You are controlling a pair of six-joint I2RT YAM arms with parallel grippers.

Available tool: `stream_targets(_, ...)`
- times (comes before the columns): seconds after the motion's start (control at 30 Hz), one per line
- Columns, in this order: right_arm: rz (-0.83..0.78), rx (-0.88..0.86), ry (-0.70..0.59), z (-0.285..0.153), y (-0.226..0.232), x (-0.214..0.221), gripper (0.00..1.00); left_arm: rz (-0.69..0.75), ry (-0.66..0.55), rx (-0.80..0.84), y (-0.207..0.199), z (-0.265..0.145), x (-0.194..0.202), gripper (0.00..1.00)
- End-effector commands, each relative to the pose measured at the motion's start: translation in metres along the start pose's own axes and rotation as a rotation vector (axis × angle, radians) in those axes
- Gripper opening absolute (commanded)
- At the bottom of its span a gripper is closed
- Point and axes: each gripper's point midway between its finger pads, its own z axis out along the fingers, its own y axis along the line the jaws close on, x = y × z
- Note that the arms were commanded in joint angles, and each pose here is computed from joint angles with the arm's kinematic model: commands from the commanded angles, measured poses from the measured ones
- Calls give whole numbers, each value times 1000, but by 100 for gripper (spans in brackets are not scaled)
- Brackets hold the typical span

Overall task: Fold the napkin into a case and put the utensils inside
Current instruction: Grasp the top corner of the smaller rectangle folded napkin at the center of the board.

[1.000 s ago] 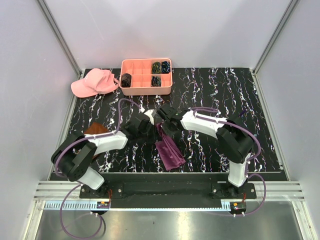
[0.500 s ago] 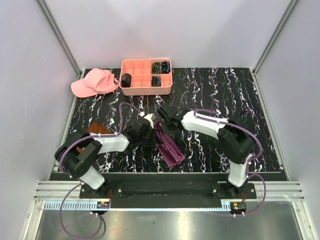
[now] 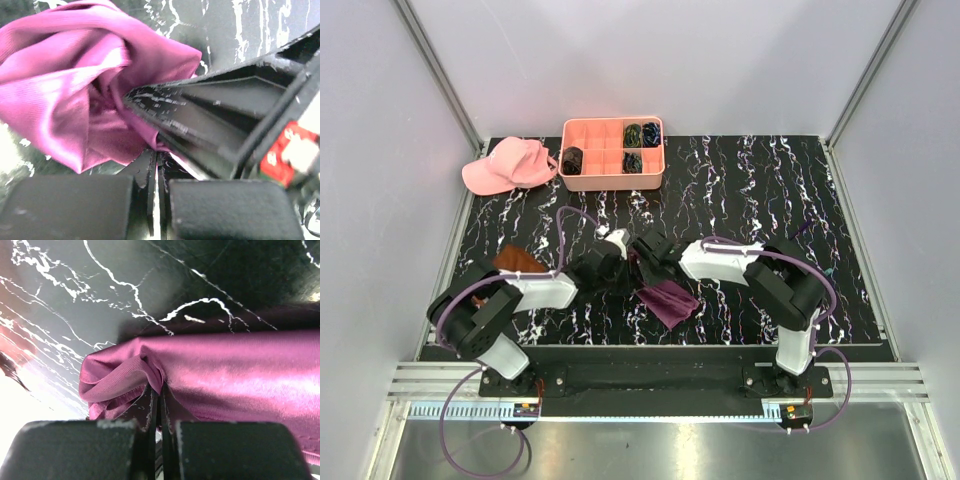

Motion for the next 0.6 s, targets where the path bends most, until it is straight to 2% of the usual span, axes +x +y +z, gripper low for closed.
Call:
stream_targets(0.0, 18, -44, 36, -3, 6, 11, 1, 41, -31, -89, 23, -14, 2, 2)
stream_targets(0.1, -74, -71, 47, -5, 7, 13, 4, 72, -35, -109, 21, -24, -5, 6)
stream_targets(0.23, -63, -71, 43, -8, 3, 8, 3, 70, -62, -89, 14, -34, -12, 11)
stream_targets(0.4, -67, -107, 41, -16, 15, 8, 4, 54, -93, -114, 16, -48, -20, 9)
stream_targets(0.57, -83, -128, 37, -19, 24, 10, 5, -58, -105, -258, 56, -53, -31, 3)
